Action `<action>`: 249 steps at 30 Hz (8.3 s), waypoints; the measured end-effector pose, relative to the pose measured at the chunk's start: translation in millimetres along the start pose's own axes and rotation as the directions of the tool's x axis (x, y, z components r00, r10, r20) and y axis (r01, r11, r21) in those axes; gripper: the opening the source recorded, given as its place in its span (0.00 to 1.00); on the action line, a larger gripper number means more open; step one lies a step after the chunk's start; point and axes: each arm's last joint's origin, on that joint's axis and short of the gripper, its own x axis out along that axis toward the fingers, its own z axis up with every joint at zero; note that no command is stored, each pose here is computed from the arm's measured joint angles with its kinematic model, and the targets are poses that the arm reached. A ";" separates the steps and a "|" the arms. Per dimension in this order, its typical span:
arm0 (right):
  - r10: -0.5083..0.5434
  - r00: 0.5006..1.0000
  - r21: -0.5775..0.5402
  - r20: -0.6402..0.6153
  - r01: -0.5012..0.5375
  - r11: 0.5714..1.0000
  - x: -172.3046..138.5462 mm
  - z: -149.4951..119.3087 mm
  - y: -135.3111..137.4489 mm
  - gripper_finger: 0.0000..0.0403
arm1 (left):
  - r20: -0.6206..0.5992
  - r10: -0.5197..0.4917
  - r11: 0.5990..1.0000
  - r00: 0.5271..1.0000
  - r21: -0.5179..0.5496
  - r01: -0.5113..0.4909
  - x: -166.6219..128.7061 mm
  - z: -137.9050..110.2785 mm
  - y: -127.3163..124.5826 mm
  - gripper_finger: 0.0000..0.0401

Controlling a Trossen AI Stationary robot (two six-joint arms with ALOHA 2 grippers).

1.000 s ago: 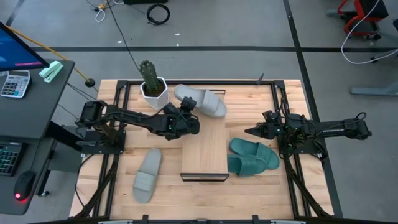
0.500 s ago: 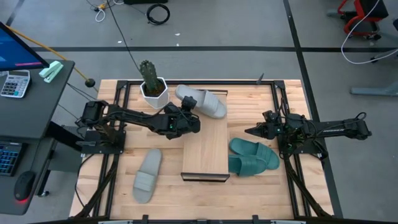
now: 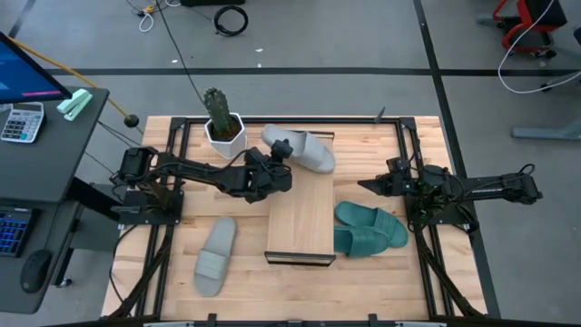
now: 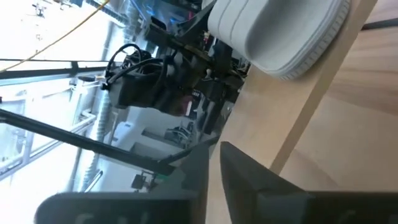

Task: Pick and place slides into the shelf
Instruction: Put the right gray slipper onto the shelf

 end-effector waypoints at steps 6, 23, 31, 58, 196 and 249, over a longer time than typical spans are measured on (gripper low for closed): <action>-0.001 1.000 -0.025 0.000 0.001 1.000 0.0 0.0 0.0 0.25 | -0.064 0.016 1.000 0.998 -0.005 -0.016 -0.1 -1.9 0.0 0.48; -0.001 1.000 -0.025 0.000 0.001 1.000 0.0 0.0 -0.1 0.34 | -0.133 0.031 0.999 0.991 0.041 -0.026 -1.9 -2.5 -1.9 0.58; -0.001 1.000 -0.025 -0.001 0.001 1.000 0.0 0.0 -0.1 0.34 | -0.146 0.036 0.997 0.989 0.079 -0.024 -1.0 -2.4 -2.3 0.61; 0.007 1.000 -0.016 -0.026 -0.008 1.000 0.0 -0.8 0.1 0.34 | -0.324 0.139 0.854 0.936 0.517 0.052 -3.4 -4.7 4.4 0.65; -0.323 0.945 -0.227 -0.046 0.305 0.925 48.5 26.5 10.8 0.35 | -0.744 0.186 0.894 0.642 0.400 0.205 -69.4 14.2 -28.9 0.55; -0.378 0.925 -0.243 -0.020 0.363 0.900 56.0 27.7 2.1 0.35 | -0.505 0.466 0.707 0.727 0.706 0.037 -23.8 47.0 -5.6 0.27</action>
